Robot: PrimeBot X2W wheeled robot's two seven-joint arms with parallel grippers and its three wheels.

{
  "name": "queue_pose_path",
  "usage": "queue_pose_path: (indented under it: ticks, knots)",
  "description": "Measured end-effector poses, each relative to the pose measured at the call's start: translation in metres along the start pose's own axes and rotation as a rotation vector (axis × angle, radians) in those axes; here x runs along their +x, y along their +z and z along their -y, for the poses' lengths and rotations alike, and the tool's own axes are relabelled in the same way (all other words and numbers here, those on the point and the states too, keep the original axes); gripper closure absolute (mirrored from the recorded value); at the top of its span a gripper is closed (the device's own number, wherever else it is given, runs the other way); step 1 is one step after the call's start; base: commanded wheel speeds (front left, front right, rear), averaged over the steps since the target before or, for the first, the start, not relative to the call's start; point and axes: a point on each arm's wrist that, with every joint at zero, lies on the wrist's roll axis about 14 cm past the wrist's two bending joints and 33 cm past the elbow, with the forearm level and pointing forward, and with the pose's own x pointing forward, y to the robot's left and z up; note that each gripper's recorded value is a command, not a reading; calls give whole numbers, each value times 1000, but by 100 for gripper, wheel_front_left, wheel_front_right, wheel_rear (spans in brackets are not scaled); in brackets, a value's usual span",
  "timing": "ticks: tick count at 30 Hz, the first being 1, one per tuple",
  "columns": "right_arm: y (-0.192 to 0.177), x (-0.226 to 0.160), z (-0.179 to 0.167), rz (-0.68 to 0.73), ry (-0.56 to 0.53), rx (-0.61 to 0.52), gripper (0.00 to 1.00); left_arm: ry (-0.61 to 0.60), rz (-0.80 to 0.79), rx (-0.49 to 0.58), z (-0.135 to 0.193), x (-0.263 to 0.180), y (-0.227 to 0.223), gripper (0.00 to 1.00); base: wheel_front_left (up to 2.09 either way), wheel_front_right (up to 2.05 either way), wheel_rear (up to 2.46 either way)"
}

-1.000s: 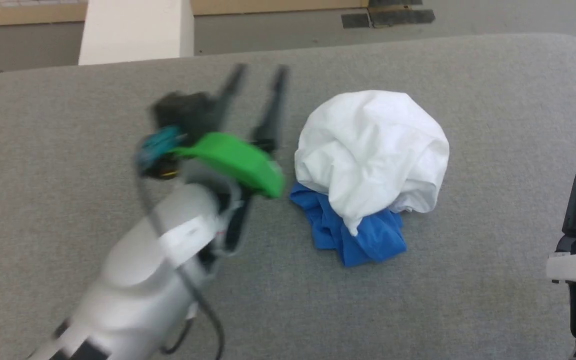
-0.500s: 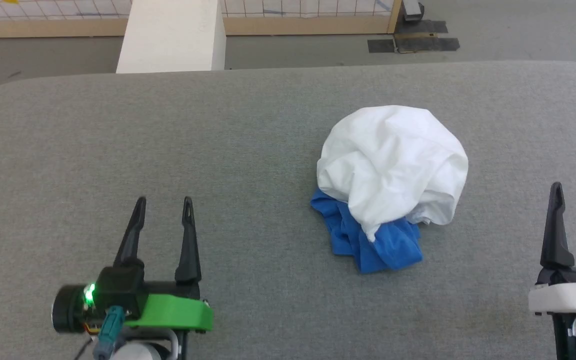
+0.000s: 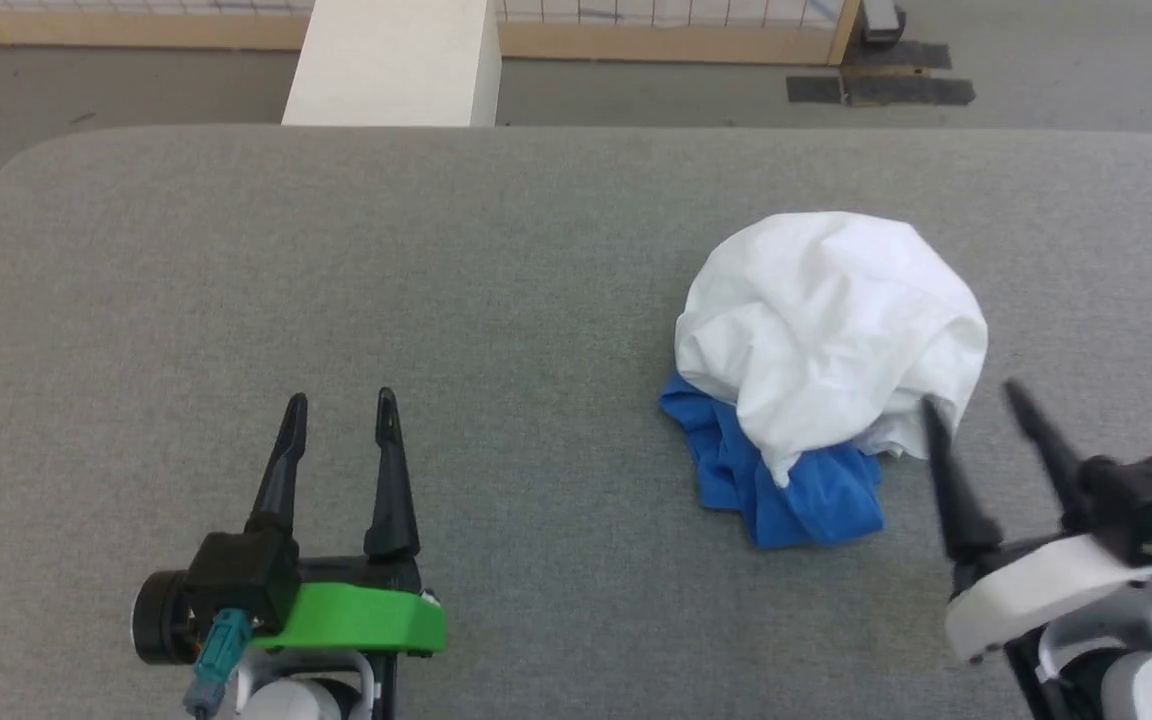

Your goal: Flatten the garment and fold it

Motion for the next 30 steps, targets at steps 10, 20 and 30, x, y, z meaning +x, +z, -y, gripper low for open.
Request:
queue_pose_path:
  ticks: [10,20,30]
  knots:
    - [-101,-10,-39,-502,192,15,0,41,-57,-11,-11,6,-25,0,0,0,0]
    - [-105,8,-35,-495,191,-9,100,93,-79,6,-29,2,-31,0,0,0,0]
    - [41,39,52,-83,-42,-238,100,64,-46,-22,-16,7,-21,0,0,0,0]
